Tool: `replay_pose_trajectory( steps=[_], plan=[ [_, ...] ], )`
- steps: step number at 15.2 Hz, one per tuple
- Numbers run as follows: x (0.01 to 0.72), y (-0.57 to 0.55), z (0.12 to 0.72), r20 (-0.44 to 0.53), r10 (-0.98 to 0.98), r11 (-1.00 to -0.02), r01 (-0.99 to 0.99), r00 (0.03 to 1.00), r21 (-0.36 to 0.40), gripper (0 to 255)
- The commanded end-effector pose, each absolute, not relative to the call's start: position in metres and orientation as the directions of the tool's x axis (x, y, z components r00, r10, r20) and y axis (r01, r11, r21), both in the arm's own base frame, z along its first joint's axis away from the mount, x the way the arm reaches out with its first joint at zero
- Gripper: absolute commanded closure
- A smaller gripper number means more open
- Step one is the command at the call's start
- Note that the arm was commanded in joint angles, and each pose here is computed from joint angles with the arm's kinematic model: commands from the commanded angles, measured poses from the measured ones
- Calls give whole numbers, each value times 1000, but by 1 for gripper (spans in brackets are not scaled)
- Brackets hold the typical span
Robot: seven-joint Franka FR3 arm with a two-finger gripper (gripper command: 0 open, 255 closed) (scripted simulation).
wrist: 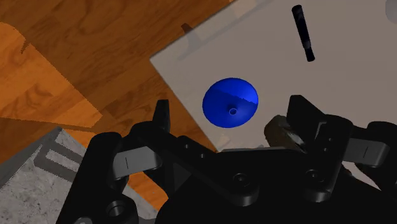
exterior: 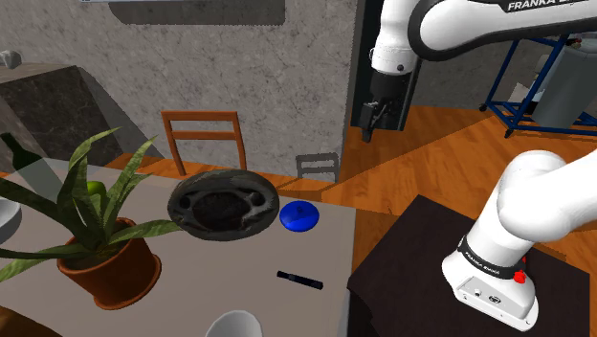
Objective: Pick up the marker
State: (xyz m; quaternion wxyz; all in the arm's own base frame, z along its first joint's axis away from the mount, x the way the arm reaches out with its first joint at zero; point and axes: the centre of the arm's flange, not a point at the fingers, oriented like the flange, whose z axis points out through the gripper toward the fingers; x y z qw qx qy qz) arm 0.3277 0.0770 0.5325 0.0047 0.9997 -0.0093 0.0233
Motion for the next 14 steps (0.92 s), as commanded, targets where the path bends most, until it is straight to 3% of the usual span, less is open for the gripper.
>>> replay_pose_trajectory(
  steps=[1, 14],
  plan=[
    [335, 89, 510, 44, 10, -1000, 10, 999, 6, 0],
    [369, 180, 370, 17, 189, -982, 190, 982, -14, 0]
  ],
)
